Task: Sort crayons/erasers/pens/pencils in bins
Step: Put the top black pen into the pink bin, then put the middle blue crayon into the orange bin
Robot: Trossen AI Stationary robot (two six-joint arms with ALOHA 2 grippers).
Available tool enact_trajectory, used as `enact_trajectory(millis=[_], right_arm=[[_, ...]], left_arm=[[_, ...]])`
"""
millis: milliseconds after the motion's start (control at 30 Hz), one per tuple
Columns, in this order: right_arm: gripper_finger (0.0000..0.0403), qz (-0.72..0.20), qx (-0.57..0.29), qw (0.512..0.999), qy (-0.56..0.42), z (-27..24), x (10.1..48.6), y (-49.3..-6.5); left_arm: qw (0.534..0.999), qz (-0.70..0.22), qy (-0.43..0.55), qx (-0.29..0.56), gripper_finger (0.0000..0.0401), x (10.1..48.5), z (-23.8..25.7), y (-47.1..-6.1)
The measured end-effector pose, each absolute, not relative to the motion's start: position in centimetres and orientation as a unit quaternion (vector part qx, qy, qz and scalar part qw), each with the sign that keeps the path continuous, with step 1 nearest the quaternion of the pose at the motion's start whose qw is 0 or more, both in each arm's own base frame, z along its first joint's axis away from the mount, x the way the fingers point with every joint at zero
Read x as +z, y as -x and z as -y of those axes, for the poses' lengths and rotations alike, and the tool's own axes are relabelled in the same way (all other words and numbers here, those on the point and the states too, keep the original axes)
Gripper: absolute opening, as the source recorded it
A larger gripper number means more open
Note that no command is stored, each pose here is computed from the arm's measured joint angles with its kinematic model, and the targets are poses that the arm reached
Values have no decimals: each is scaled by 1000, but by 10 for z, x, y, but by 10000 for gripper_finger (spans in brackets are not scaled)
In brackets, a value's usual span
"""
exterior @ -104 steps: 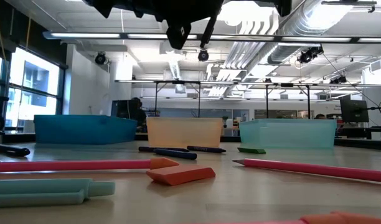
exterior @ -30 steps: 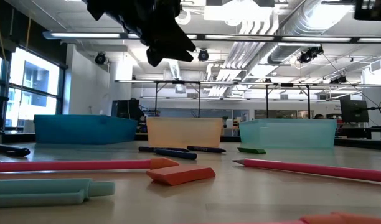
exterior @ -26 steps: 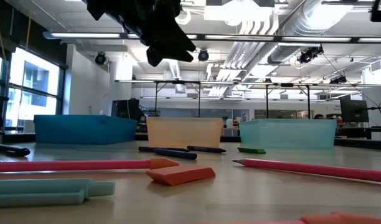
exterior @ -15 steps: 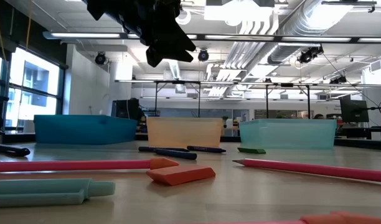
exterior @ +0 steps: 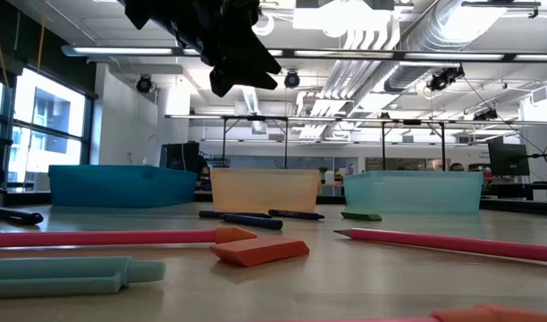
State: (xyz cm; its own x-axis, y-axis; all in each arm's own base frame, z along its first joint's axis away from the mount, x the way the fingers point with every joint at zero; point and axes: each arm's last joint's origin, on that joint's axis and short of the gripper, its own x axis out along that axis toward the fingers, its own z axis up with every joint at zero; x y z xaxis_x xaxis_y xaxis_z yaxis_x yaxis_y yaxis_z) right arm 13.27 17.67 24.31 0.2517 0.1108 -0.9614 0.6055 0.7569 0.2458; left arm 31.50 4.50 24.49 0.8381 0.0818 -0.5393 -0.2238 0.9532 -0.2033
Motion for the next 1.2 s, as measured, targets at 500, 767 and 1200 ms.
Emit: enact_trajectory(millis=[500, 767, 1200], right_arm=[[12, -626, -223, 685, -300, -205, 212, -129], [12, -631, -221, 680, -301, -212, 204, -132], [99, -629, -223, 681, -302, -212, 203, -133]], left_arm=[[947, -278, 138, 83, 154, 244, -45, -314], [931, -325, 141, 88, 154, 246, -43, -300], [896, -409, 143, 94, 154, 249, -37, -272]])
